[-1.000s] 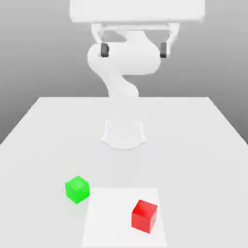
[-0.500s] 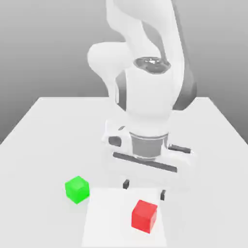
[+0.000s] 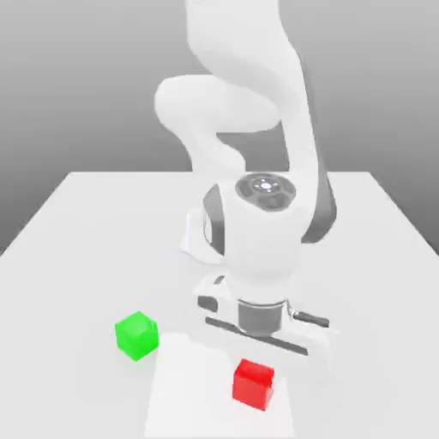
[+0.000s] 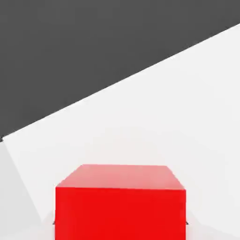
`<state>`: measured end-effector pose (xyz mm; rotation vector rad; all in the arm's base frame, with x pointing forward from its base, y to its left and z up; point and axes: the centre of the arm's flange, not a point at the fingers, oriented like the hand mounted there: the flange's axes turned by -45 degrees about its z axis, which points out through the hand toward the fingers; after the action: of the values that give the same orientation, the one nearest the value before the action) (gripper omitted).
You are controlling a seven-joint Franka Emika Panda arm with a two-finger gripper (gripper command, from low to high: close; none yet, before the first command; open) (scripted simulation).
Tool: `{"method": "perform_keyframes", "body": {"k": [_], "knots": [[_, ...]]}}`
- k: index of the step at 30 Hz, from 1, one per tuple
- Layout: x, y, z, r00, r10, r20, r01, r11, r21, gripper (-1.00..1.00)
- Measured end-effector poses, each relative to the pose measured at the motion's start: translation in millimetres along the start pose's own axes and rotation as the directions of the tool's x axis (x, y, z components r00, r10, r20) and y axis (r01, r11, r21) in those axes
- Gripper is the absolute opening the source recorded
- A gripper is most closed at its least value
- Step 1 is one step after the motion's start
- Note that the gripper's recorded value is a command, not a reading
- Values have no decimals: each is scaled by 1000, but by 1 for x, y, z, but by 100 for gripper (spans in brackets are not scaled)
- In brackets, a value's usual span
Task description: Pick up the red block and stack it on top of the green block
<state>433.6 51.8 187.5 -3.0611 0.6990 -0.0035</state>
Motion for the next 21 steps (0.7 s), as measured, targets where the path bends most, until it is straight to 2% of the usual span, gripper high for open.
{"method": "perform_keyframes", "body": {"k": [2, 5, 8, 13, 18, 21], "knots": [[0, 5, -19, 1000, 25, 1, -25, 1000, -1, -100], [8, 47, -32, 971, 241, 3, -241, 971, 1, -100], [10, 89, -41, 888, 461, 5, -461, 888, 2, -100], [1, 149, -52, 659, 752, 5, -752, 659, 1, -100], [-17, 210, -59, 329, 944, -1, -944, 329, 0, -100], [-19, 221, -43, 265, 964, -6, -964, 265, -1, -100]]}}
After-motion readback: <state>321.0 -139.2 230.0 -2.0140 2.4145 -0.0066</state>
